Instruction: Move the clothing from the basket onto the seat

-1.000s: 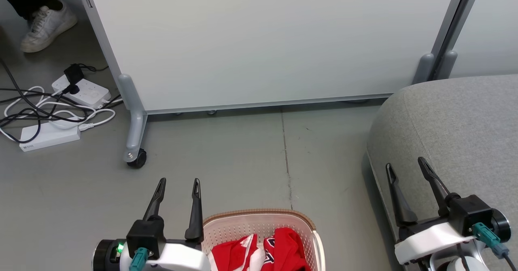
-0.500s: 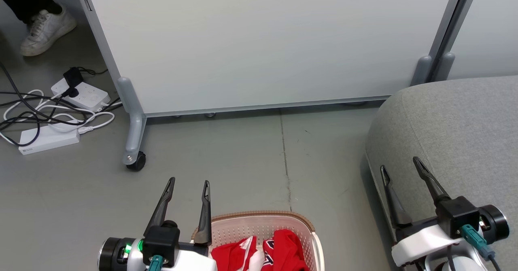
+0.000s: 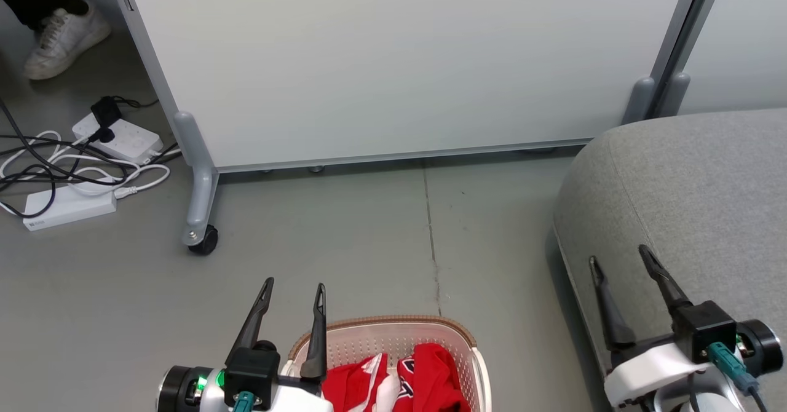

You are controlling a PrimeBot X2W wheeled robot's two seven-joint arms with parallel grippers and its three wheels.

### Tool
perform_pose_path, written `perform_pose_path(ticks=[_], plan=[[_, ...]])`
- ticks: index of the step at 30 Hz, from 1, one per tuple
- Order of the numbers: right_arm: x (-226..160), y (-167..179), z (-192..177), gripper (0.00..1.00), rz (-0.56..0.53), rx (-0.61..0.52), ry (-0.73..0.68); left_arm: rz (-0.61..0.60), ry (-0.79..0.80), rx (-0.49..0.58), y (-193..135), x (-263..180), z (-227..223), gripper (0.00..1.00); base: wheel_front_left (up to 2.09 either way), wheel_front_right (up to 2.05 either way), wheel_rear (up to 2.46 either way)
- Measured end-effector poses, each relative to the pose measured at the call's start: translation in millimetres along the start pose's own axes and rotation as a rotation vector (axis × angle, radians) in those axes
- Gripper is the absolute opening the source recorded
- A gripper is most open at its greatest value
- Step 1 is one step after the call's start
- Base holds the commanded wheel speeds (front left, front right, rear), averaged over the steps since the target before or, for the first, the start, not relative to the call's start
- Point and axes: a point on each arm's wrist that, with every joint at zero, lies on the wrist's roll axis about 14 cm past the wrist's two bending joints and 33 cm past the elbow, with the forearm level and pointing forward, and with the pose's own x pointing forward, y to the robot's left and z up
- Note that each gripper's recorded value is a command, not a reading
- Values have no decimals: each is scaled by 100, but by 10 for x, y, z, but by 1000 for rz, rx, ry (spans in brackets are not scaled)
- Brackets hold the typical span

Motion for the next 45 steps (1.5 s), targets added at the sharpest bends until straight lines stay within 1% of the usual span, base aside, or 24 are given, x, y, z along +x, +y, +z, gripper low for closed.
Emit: perform_pose_path(ticks=[8, 13, 17, 21, 23, 28, 33, 36, 40, 45], plan=[[-17, -276, -336, 100, -76, -17, 103, -39, 108, -37, -97, 63, -343, 100, 0, 0, 0], [234, -347, -441, 100, -82, -23, 116, -92, 173, -32, -195, 361, -617, 100, 0, 0, 0], [402, -338, -672, 100, -64, -43, 163, -150, 264, -6, -294, 554, -1015, 100, 0, 0, 0], [536, -383, -939, 100, -66, -45, 211, -239, 397, 31, -427, 645, -1571, 100, 0, 0, 0], [558, -400, -1109, 100, -67, -44, 248, -254, 468, 24, -442, 666, -1847, 100, 0, 0, 0], [715, -317, -1373, 100, -24, -62, 280, -343, 669, 69, -510, 531, -2579, 100, 0, 0, 0], [665, -313, -1666, 100, -16, -59, 347, -401, 844, 91, -536, 308, -3130, 100, 0, 0, 0], [669, -328, -1744, 100, -17, -56, 360, -428, 918, 117, -537, 221, -3363, 100, 0, 0, 0], [639, -360, -1890, 100, -24, -51, 392, -416, 1017, 143, -470, 142, -3651, 100, 0, 0, 0], [671, -387, -2015, 100, -29, -41, 406, -442, 1069, 182, -511, 161, -3875, 100, 0, 0, 0]])
